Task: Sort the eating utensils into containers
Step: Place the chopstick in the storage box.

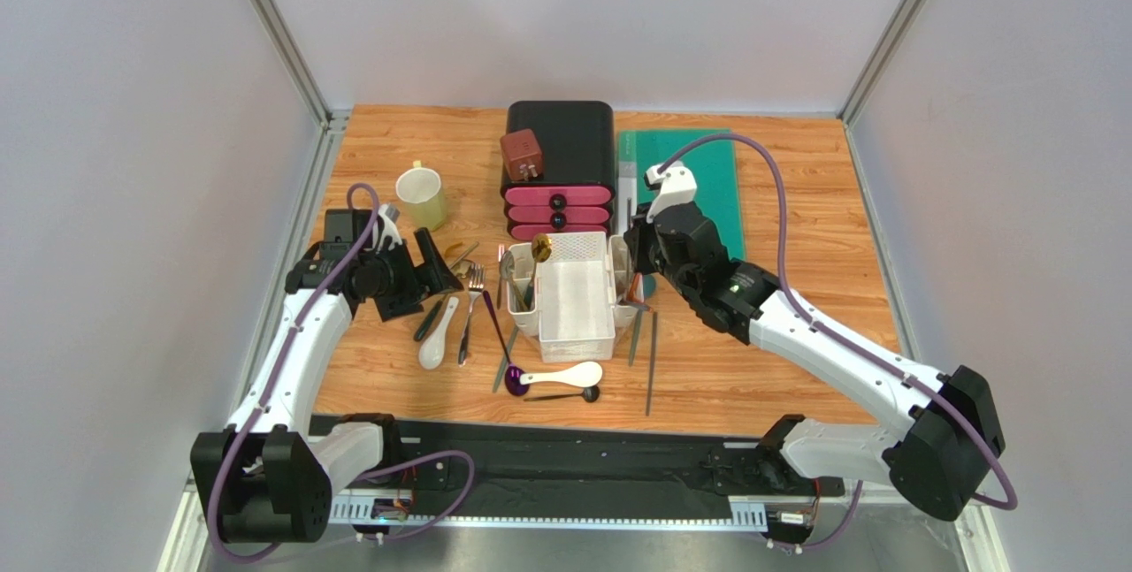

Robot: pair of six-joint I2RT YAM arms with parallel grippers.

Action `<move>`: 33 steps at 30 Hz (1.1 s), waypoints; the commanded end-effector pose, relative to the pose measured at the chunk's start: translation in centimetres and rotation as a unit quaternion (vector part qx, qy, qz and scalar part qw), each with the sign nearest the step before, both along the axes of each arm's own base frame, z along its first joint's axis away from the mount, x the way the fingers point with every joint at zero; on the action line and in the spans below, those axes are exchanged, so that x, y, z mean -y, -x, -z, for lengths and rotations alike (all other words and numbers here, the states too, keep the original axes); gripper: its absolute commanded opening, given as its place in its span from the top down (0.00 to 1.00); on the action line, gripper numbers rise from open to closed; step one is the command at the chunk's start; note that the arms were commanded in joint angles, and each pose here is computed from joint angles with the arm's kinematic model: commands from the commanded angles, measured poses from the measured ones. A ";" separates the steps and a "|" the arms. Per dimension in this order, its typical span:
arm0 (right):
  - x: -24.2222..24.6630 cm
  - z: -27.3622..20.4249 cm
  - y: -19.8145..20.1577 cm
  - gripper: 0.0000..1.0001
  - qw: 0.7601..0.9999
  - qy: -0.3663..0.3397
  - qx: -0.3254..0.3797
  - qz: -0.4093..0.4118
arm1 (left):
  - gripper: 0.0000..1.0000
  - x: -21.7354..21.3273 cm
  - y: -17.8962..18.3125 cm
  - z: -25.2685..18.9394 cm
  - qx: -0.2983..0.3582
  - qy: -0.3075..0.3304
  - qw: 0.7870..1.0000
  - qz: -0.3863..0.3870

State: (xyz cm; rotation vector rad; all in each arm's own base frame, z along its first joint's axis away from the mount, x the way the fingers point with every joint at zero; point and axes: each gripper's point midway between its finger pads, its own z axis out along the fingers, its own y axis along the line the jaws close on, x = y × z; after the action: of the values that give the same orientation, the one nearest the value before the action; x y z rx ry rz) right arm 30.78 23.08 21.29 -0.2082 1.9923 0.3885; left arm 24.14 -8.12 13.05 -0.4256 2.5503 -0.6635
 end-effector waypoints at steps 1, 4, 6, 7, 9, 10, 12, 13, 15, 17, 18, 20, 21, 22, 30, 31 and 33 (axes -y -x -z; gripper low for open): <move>0.1 -1.1 0.2 1.00 0.999 -0.027 0.025 0.023 | 0.06 0.2 -0.2 -0.2 0.008 0.003 1.000 0.003; 0.2 -0.3 0.6 1.00 0.999 -0.022 0.020 0.031 | 0.06 0.2 -0.3 -0.2 0.009 0.003 1.000 0.003; 0.3 0.1 0.9 1.00 0.999 -0.022 0.016 0.038 | 0.06 0.2 -0.3 -0.2 0.008 0.004 1.000 0.003; 0.4 0.3 1.1 0.99 0.999 -0.021 0.014 0.039 | 0.06 0.2 -0.3 -0.3 0.010 0.003 1.000 0.004; 0.4 0.5 1.4 0.94 0.999 -0.024 0.012 0.043 | 0.06 0.2 -0.3 -0.3 0.010 0.003 1.000 0.003; 0.4 0.6 1.6 0.89 0.999 -0.023 0.009 0.043 | 0.06 0.2 -0.3 -0.3 0.009 0.003 1.000 0.003; 0.8 0.8 2.0 0.81 0.999 -0.021 0.004 0.048 | 0.06 0.2 -0.3 -0.3 0.010 0.003 1.000 0.003; 0.8 0.9 2.1 0.79 0.999 -0.020 0.003 0.049 | 0.06 0.2 -0.3 -0.3 0.010 0.003 1.000 0.004; 1.0 0.8 2.5 0.74 0.998 -0.022 0.000 0.051 | 0.06 0.2 -0.3 -0.3 0.011 0.003 1.000 0.003; 1.3 0.3 2.8 0.70 0.998 -0.029 0.003 0.053 | 0.06 0.3 -0.3 -0.4 0.011 0.004 1.000 0.004; 1.5 0.3 3.0 0.65 0.998 -0.028 0.000 0.055 | 0.06 0.2 -0.3 -0.3 0.010 0.004 1.000 0.003; 1.9 -0.8 3.1 0.63 0.998 -0.034 0.006 0.061 | 0.07 0.3 -0.3 -0.3 0.011 0.004 1.000 0.004; 2.3 -0.7 3.3 0.61 0.997 -0.028 0.001 0.065 | 0.06 0.3 -0.3 -0.3 0.012 0.004 1.000 0.004; 2.3 -1.6 3.3 0.61 0.997 -0.033 0.004 0.068 | 0.06 0.3 -0.3 -0.3 0.011 0.005 1.000 0.004; 9.0 -4.3 4.9 0.56 0.984 -0.016 0.013 0.175 | 0.06 0.3 -0.3 -0.5 0.016 0.005 1.000 0.004; 10.2 -4.1 5.2 0.57 0.980 -0.032 0.005 0.195 | 0.06 0.3 -0.3 -0.5 0.016 0.005 1.000 0.004; 11.5 -0.7 6.2 0.57 0.980 -0.003 -0.043 0.197 | 0.06 0.3 -0.3 -0.6 0.018 0.005 1.000 0.004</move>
State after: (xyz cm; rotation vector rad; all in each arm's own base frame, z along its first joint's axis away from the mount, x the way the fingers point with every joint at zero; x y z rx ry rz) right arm 26.03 16.06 24.65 0.0827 1.9647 0.2767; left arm 24.15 -8.12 13.06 -0.4253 2.5496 -0.6635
